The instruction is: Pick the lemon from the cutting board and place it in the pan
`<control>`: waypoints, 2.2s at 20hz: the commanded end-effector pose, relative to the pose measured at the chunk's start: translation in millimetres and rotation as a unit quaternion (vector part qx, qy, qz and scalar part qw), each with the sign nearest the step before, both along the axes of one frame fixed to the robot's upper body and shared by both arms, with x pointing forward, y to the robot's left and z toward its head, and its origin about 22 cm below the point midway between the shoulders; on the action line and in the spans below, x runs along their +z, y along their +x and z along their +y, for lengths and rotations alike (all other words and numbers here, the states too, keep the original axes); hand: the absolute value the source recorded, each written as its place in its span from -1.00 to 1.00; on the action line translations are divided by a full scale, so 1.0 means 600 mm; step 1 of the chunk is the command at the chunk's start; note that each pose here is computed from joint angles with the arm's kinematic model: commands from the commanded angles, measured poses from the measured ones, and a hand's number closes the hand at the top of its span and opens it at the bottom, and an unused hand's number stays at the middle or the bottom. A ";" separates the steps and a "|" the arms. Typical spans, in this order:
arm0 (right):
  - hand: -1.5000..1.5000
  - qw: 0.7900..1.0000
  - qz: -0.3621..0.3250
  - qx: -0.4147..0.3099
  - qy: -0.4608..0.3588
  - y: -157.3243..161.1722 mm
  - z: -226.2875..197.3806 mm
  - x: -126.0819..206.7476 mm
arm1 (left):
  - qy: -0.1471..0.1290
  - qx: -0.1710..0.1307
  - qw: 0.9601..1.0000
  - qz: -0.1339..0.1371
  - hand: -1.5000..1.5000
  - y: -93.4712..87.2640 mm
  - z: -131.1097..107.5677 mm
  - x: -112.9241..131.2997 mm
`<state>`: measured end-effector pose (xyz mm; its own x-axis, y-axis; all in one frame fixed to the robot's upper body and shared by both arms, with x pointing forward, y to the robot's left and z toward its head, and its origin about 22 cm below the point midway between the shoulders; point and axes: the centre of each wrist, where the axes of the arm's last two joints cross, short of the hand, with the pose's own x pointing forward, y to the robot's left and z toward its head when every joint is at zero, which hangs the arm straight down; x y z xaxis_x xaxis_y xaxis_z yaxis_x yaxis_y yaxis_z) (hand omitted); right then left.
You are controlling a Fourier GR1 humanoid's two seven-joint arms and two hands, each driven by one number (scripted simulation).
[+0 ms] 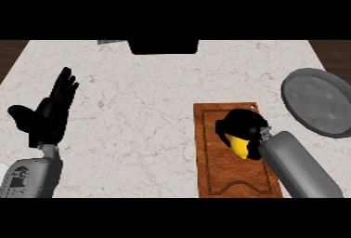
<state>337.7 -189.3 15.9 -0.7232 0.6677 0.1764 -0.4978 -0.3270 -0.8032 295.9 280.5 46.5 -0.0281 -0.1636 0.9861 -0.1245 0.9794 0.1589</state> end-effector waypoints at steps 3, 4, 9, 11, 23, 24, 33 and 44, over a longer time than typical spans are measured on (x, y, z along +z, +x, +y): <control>1.00 0.963 0.022 -0.266 0.033 -0.057 -0.024 -0.063 | 0.000 0.033 0.999 0.008 0.00 -0.016 0.030 -0.013; 1.00 0.956 0.011 -0.291 0.045 -0.065 -0.013 -0.056 | -0.001 0.028 0.999 0.016 0.00 -0.025 0.030 -0.019; 1.00 0.906 -0.175 -0.358 0.143 -0.095 0.011 0.047 | 0.010 0.025 1.000 0.013 0.00 -0.023 0.029 -0.009; 1.00 0.882 -0.232 -0.375 0.166 -0.110 0.017 0.079 | -0.008 0.019 1.000 0.004 0.00 -0.022 -0.006 -0.009; 1.00 0.765 -0.294 -0.472 0.325 -0.205 -0.048 0.227 | 0.001 -0.011 1.000 -0.008 0.00 0.019 0.014 0.034; 1.00 0.754 -0.297 -0.485 0.327 -0.192 -0.090 0.207 | -0.005 -0.009 1.000 -0.002 0.00 0.006 -0.005 0.004; 1.00 0.691 -0.315 -0.546 0.354 -0.115 -0.284 0.246 | 0.002 -0.009 1.000 -0.012 0.00 -0.012 0.000 -0.002; 1.00 0.677 -0.392 -0.575 0.241 -0.022 -0.441 0.143 | -0.002 -0.030 0.999 -0.013 0.00 0.023 -0.014 0.038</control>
